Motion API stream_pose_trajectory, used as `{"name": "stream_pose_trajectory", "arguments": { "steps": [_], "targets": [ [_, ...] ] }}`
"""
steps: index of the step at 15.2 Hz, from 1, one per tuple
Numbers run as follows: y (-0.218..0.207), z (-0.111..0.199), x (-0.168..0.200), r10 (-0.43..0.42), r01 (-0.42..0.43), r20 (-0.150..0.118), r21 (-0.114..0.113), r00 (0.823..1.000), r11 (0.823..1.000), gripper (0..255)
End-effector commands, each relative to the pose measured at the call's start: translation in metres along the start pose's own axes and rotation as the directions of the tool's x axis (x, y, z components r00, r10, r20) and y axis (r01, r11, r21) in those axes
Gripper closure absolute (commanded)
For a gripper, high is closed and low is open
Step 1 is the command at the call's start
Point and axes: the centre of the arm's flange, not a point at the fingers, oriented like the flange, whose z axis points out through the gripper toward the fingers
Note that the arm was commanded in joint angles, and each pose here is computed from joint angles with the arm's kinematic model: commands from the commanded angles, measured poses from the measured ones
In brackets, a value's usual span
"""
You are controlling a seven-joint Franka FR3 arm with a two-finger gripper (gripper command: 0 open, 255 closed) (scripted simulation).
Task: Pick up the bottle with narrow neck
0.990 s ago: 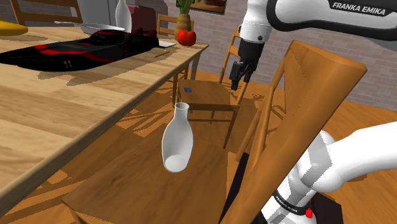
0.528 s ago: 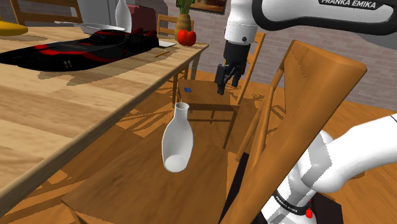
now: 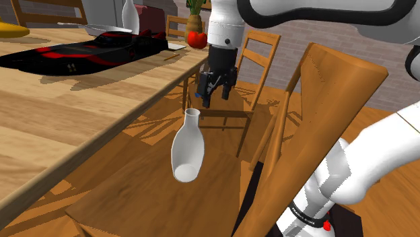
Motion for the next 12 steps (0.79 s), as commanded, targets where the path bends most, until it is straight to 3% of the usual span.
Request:
{"name": "stream_pose_trajectory", "arguments": {
  "steps": [1, 5, 12],
  "targets": [
    [-0.023, 0.002, 0.008, 0.0, 0.0, 0.011, 0.016, 1.0, 1.0, 0],
    [-0.07, 0.003, 0.024, -0.003, 0.002, 0.031, 0.046, 1.0, 0.999, 0],
    [-0.076, 0.035, 0.026, -0.003, 0.002, 0.033, 0.049, 0.999, 0.999, 0]
  ]
}}
